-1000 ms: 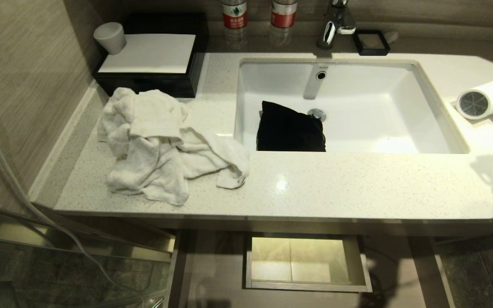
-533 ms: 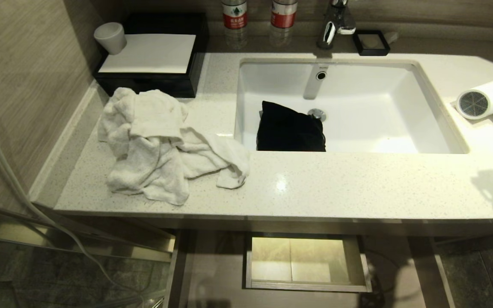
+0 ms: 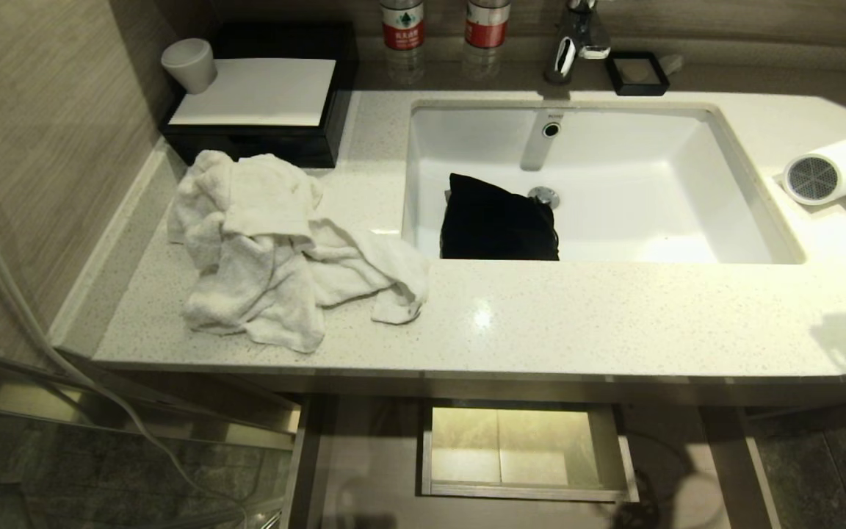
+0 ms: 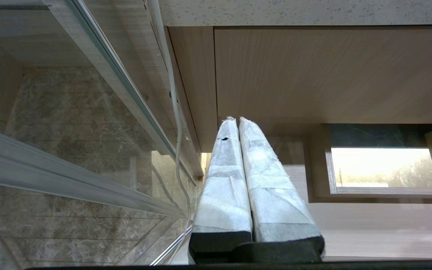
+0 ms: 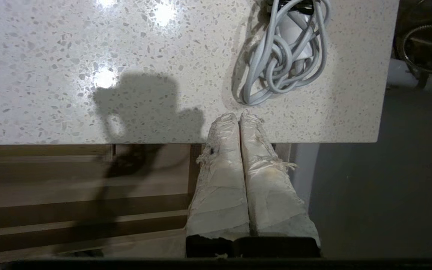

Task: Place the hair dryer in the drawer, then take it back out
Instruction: Close the drawer

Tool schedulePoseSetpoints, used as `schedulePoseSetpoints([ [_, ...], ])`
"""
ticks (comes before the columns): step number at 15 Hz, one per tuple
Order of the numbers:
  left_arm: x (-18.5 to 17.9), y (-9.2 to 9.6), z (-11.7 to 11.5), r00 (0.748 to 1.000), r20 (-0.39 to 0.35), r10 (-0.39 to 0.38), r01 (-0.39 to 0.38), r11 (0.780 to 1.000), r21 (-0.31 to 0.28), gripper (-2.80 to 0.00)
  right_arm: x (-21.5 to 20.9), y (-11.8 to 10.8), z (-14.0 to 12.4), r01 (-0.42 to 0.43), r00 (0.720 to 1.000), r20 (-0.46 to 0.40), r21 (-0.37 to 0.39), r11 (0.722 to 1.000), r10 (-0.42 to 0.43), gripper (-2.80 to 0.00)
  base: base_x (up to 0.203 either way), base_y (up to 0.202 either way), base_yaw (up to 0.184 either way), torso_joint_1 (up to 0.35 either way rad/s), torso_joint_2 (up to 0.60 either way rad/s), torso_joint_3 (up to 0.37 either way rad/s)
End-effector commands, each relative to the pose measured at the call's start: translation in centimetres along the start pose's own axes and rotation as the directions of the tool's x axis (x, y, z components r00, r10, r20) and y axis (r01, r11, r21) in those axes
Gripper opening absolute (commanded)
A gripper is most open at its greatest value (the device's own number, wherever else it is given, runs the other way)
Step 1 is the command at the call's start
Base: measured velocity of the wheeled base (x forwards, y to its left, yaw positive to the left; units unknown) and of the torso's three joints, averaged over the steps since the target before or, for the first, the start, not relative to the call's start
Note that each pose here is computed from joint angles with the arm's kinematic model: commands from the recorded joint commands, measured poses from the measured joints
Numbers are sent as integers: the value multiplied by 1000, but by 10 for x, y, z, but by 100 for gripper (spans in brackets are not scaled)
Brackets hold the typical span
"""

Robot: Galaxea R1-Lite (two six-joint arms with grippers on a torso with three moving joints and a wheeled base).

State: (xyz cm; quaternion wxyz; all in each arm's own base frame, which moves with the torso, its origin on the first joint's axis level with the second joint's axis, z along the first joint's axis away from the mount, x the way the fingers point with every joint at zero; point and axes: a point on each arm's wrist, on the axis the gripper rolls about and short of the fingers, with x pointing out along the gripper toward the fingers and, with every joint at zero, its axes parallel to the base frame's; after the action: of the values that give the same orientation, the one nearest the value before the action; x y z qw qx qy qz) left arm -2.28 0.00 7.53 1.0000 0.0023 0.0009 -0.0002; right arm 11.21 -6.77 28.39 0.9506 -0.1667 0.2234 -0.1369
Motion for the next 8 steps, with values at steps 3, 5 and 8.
schedulePoseSetpoints([
  [3, 0, 0, 0, 1000, -1, 0, 0, 1000, 0, -280, -4, 17, -3, -54, 998, 18, -17, 998, 54, -280, 0, 0, 0, 0, 0, 0],
  [5, 0, 0, 0, 1000, -1, 0, 0, 1000, 0, -280, 0, 25, -2, -52, 999, 2, -42, 998, 52, -280, 0, 0, 0, 0, 0, 0],
  [8, 0, 0, 0, 1000, 0, 0, 0, 1000, 0, -280, 0, 44, -12, -13, 1000, -14, 64, 998, 14, -280, 0, 0, 0, 0, 0, 0],
])
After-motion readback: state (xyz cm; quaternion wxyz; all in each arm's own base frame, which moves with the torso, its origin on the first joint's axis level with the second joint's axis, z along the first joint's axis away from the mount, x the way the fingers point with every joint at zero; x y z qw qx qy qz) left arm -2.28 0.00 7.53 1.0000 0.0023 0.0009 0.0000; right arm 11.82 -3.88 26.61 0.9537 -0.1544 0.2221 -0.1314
